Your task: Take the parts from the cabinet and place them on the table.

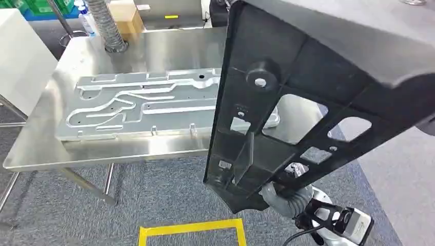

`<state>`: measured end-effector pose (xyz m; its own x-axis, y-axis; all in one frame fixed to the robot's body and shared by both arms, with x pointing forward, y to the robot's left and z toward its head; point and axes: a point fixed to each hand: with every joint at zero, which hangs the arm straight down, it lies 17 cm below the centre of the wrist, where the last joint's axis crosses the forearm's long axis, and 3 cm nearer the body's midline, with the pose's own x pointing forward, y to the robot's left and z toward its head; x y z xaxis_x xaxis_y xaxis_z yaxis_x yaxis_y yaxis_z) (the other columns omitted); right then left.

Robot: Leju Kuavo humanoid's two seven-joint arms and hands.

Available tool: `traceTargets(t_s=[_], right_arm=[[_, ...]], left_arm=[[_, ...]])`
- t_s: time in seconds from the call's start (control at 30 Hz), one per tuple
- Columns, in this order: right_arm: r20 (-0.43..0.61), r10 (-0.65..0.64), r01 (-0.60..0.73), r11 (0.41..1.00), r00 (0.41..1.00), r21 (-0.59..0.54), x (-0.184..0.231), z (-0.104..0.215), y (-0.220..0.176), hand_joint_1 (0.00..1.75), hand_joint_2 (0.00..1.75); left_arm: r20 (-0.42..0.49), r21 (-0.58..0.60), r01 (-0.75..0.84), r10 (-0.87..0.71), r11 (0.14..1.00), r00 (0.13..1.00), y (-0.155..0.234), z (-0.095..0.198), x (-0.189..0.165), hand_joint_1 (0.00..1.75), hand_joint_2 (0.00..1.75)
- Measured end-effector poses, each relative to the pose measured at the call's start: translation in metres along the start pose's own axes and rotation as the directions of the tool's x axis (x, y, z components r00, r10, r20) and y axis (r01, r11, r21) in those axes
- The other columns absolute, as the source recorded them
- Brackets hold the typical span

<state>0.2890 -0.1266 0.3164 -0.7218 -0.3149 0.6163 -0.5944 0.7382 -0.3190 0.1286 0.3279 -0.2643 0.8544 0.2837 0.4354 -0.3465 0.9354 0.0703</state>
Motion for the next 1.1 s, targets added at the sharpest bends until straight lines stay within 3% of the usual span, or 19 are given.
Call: traceTargets(t_s=[0.27, 0.37, 0.43, 0.5, 0.6, 0.7, 0.77, 0.8, 0.9, 1.0, 1.1], right_arm=[[-0.016, 0.157, -0.158, 0.987, 0.987, -0.033, -0.002, 0.000, -0.005, 1.75, 1.75], [-0.001, 0.278, -0.277, 0.957, 0.961, -0.088, 0.000, -0.016, -0.037, 1.75, 1.75], [-0.005, 0.419, -0.416, 0.901, 0.908, -0.125, -0.003, -0.041, -0.083, 1.75, 1.75], [-0.052, 0.591, -0.591, 0.791, 0.805, -0.159, -0.010, -0.060, -0.130, 1.75, 1.75], [-0.183, 0.844, -0.863, 0.487, 0.505, -0.135, -0.030, -0.074, -0.193, 1.75, 1.75], [-0.250, 0.948, -0.980, 0.190, 0.199, -0.060, -0.037, -0.096, -0.238, 1.75, 1.75], [-0.265, 0.962, -0.998, 0.063, 0.060, 0.002, -0.043, -0.114, -0.260, 1.75, 1.75], [-0.257, 0.966, -0.998, 0.019, 0.001, 0.067, -0.055, -0.122, -0.266, 1.75, 1.75], [-0.210, 0.974, -0.974, -0.032, -0.080, 0.223, -0.093, -0.128, -0.270, 1.75, 1.75], [-0.159, 0.980, -0.927, -0.054, -0.121, 0.372, -0.140, -0.116, -0.273, 1.75, 1.75], [-0.107, 0.986, -0.851, -0.051, -0.125, 0.523, -0.190, -0.078, -0.266, 1.75, 1.75]], left_arm=[[0.003, 0.019, -0.032, 0.031, 0.999, 0.999, 0.004, 0.001, -0.005, 0.00, 1.75], [0.008, 0.021, -0.032, 0.032, 0.999, 0.999, 0.004, 0.001, -0.004, 0.00, 1.75], [0.016, 0.013, -0.031, 0.031, 0.999, 0.999, -0.001, 0.000, 0.002, 0.00, 1.75], [0.024, 0.007, -0.032, 0.032, 0.999, 0.999, -0.003, 0.000, 0.006, 0.00, 1.75], [0.039, -0.005, -0.034, 0.034, 0.999, 0.999, -0.006, 0.000, 0.010, 0.00, 1.75], [0.046, -0.016, -0.029, 0.030, 0.999, 0.998, -0.008, 0.000, 0.011, 0.00, 1.75], [0.053, -0.021, -0.026, 0.027, 0.999, 0.998, -0.010, 0.000, 0.014, 0.00, 1.75], [0.057, -0.025, -0.022, 0.024, 0.999, 0.998, -0.011, 0.000, 0.015, 0.00, 1.75], [0.063, -0.030, -0.014, 0.016, 0.999, 0.998, -0.012, 0.000, 0.017, 0.00, 1.75], [0.074, -0.043, -0.008, 0.011, 0.999, 0.997, -0.018, -0.001, 0.024, 0.00, 1.75], [0.079, -0.047, -0.002, 0.005, 0.999, 0.997, -0.020, -0.001, 0.026, 0.00, 1.75]])
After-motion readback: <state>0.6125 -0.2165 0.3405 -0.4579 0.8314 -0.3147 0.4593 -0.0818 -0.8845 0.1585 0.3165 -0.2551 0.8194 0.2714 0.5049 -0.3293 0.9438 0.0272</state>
